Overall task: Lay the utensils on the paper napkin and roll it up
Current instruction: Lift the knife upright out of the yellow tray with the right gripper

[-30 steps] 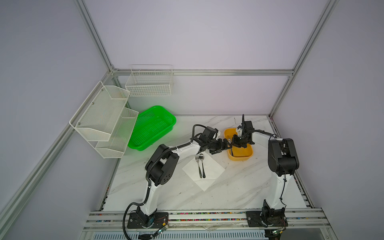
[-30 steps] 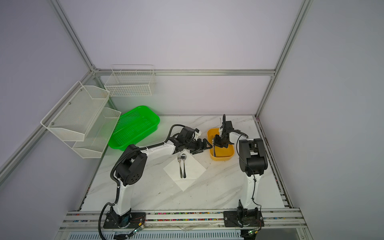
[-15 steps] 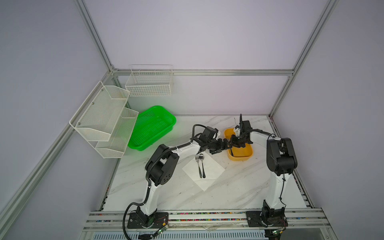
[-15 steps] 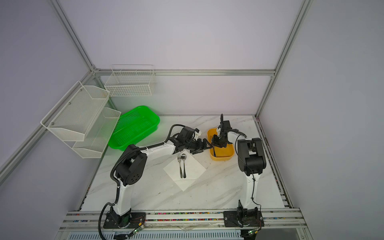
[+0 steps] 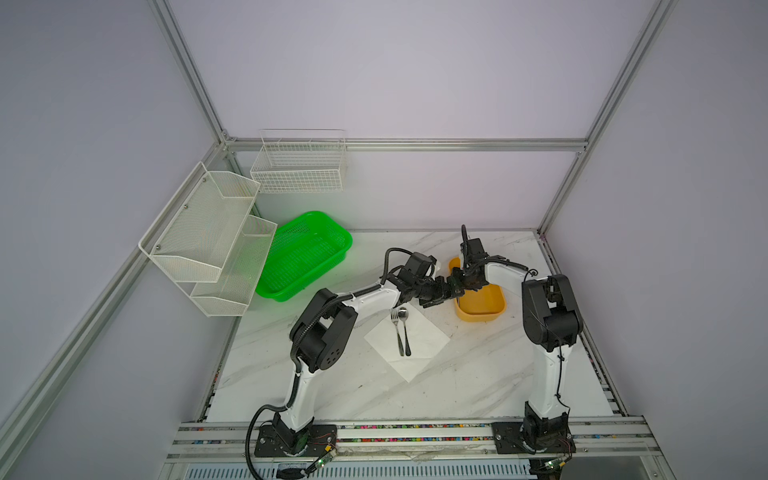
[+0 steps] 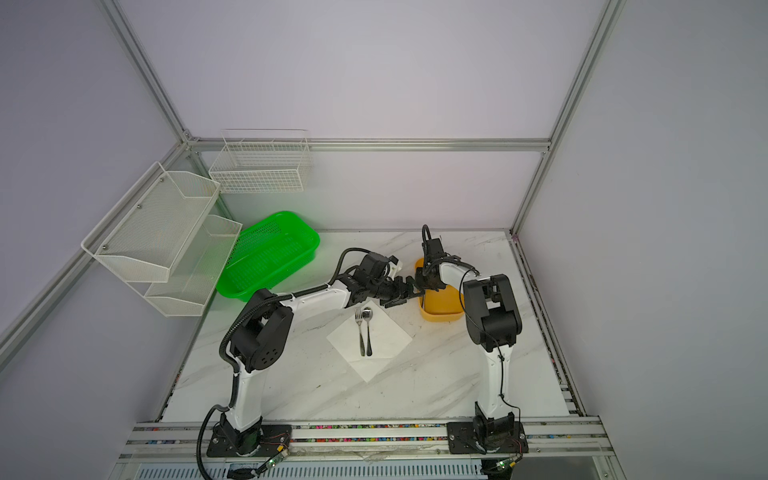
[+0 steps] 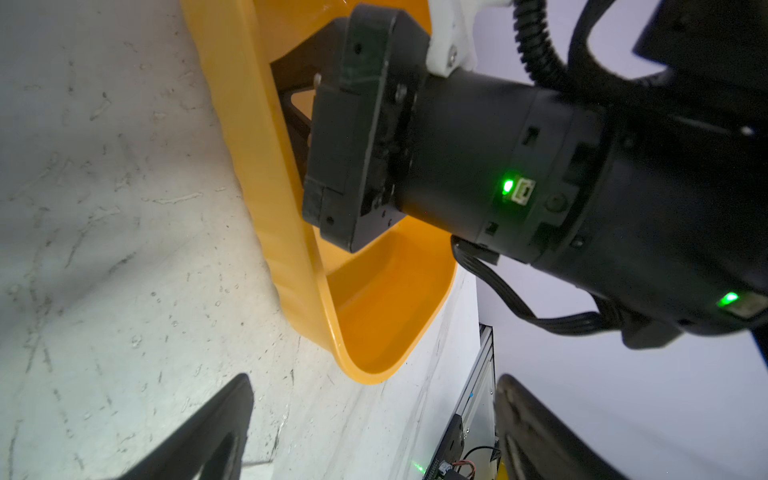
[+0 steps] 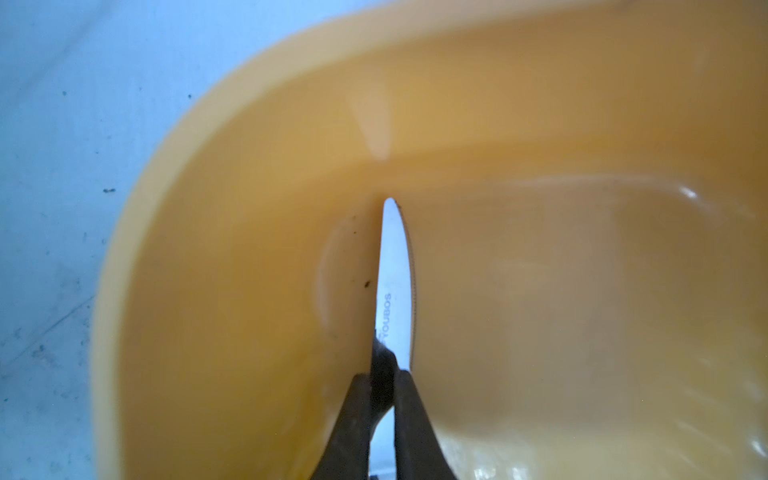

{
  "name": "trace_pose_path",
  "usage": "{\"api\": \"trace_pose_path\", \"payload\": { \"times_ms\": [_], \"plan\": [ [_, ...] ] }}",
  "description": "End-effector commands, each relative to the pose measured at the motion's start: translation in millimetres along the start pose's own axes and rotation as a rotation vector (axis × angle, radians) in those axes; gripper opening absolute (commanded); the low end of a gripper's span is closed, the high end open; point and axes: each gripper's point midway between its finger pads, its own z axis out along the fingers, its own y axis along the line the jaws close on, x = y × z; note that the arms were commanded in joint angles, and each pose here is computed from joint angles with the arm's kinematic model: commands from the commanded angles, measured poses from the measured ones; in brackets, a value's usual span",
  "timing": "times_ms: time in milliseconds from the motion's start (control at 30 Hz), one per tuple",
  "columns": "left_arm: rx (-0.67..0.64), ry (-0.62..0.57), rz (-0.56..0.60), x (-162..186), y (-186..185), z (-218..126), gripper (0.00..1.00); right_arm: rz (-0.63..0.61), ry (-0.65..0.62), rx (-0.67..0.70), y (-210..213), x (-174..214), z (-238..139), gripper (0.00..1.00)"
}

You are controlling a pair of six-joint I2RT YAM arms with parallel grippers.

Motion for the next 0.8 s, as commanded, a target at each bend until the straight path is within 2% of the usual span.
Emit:
{"api": "trace_pose_path", "payload": {
  "times_ms": [0, 133, 267, 400, 533, 767],
  "plan": [
    [0.069, -0.051, 0.046, -11.2, -34.5, -17.8, 0.90, 0.033, 0.245, 0.165, -45.8, 75.1, 27.9, 0.12],
    [0.070, -0.050, 0.047, -11.0, -34.9, -17.9, 0.90, 0.051, 0.221, 0.137, -41.9, 65.4, 22.2, 0.11],
    [0.071, -0.049, 0.047, -10.9, -35.4, -18.2, 0.90, 0.085, 0.238, 0.069, -36.4, 66.8, 22.0, 0.14],
    [0.071, -0.048, 0.046, -11.2, -34.8, -17.6, 0.90, 0.065, 0.277, 0.124, -43.5, 75.7, 22.2, 0.20],
    [0.071, -0.048, 0.046, -10.8, -34.7, -17.8, 0.90, 0.081, 0.287, 0.026, -27.9, 80.4, 20.9, 0.23],
    [0.070, -0.046, 0.049, -10.3, -35.1, -18.2, 0.90, 0.125, 0.252, -0.024, -17.6, 69.6, 14.5, 0.24]
  ]
}}
